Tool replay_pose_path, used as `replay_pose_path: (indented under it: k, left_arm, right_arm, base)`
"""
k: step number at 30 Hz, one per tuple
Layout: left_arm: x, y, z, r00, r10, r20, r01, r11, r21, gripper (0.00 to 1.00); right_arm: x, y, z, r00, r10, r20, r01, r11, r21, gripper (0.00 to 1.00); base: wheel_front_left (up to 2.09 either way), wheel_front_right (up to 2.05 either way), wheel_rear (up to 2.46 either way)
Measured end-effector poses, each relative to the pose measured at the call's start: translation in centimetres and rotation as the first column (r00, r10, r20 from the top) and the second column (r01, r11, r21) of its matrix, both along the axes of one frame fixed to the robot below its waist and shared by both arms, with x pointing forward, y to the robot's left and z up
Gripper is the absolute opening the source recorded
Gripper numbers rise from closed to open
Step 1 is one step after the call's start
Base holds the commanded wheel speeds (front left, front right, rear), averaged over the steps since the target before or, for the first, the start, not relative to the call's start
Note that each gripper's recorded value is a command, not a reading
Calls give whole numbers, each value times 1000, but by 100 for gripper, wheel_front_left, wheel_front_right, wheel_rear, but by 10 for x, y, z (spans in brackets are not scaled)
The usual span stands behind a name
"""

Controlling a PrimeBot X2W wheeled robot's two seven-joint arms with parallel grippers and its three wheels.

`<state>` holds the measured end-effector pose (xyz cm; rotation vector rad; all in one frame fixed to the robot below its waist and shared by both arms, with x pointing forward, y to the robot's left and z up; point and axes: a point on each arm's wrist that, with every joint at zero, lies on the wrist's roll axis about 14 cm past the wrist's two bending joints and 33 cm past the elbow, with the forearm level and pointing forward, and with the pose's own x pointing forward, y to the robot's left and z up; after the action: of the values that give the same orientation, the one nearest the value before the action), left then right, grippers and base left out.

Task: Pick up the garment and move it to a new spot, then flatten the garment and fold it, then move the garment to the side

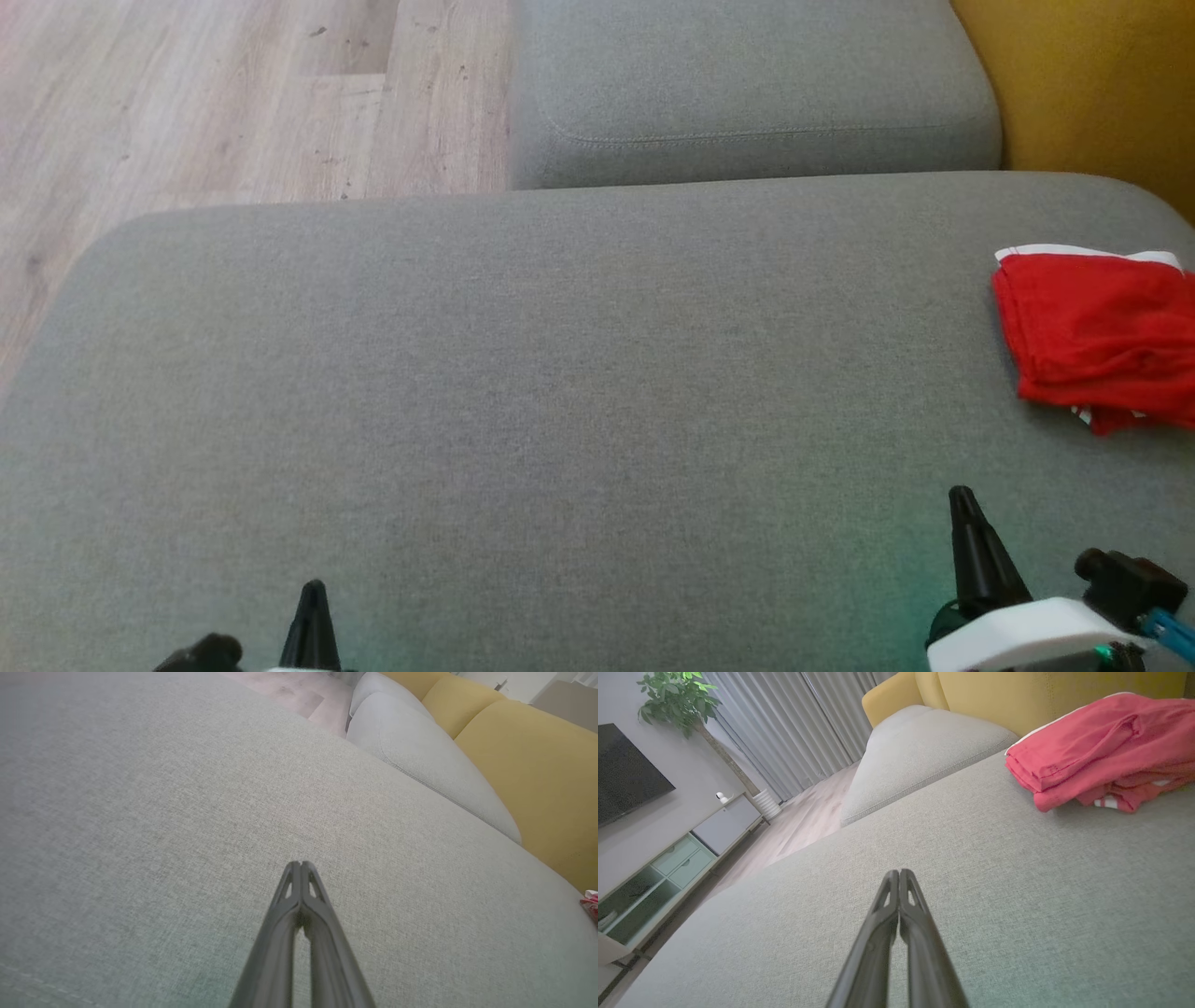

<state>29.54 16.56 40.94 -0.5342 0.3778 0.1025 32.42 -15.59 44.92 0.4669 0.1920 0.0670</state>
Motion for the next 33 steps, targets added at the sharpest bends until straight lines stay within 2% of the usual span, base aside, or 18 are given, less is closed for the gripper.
replay_pose_path:
  k: [16, 33]
  left_arm:
    - [12, 1, 5, 999, 45, -4, -45, 986, -159, 0]
    - [30, 4, 16, 995, 98, 12, -89, 938, -335, 0]
  right_arm:
    - [5, -7, -1, 998, -55, -27, 59, 984, 169, 0]
    - [13, -16, 2, 992, -113, -53, 125, 926, 356, 0]
  base:
    - [0, 0, 0]
    - [0, 0, 0]
